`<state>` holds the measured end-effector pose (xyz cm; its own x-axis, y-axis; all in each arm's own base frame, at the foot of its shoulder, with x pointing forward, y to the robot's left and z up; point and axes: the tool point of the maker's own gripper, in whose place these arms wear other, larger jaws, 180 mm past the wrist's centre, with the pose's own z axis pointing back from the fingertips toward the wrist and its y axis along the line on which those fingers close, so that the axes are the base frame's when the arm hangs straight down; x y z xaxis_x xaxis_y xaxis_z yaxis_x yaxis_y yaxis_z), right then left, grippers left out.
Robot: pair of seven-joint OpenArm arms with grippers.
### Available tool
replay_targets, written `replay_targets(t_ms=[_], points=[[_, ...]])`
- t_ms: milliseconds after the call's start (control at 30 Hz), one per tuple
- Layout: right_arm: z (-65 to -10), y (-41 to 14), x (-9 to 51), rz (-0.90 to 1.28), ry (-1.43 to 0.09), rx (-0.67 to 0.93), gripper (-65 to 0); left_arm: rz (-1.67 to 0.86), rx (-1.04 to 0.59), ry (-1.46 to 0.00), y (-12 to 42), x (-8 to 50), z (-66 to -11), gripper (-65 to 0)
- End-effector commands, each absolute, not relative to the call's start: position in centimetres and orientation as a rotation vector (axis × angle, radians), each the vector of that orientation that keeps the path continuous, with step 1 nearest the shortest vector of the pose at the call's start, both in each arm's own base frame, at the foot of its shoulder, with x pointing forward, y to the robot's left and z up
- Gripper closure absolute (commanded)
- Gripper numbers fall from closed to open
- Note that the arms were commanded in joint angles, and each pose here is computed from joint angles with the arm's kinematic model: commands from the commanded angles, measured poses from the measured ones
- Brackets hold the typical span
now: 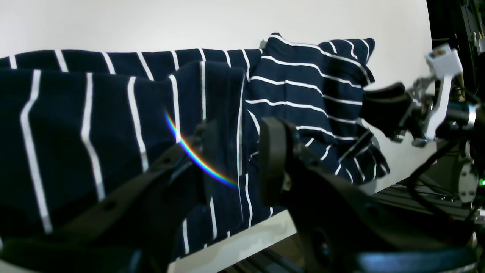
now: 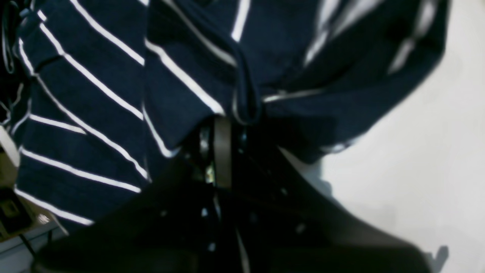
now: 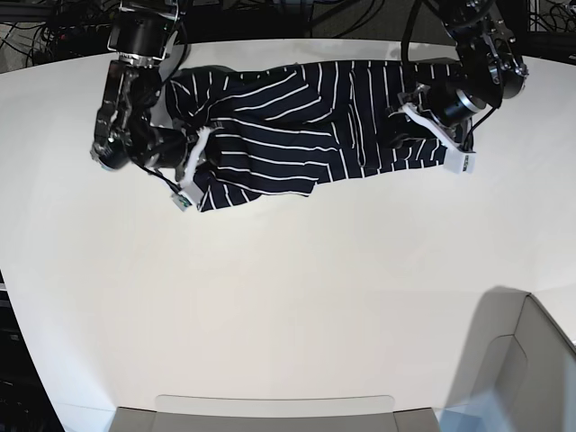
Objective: Fold the T-shirt properly
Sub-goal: 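Grasp the sleeve end with the right gripper and fold it inward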
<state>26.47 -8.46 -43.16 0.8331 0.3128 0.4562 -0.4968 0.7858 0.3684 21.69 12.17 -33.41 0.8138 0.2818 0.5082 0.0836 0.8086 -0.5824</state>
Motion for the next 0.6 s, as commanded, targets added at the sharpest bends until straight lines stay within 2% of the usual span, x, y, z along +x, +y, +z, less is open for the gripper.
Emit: replay_targets(t_ms=[0, 167, 367, 567], points=[[-45.3, -10.6, 23.9, 0.490, -0.228, 0.393, 0.0, 0.100, -0.641, -0.648, 12.1, 22.1, -32.6, -18.0], [-44.1, -12.9, 26.4, 0.424, -0.289, 0.363, 0.0, 0.105, -0.638, -0.648, 12.2, 22.0, -32.6, -18.0], [-41.1, -20.9, 30.2, 0.263, -0.398, 0.260, 0.0, 0.107, -0.638, -0.645, 12.2, 21.8, -32.7, -18.0], [-40.1, -28.3, 31.2, 0.120, -0.393, 0.224, 0.0, 0.118, -0.635, -0.628, 12.3, 21.2, -33.1, -18.0]])
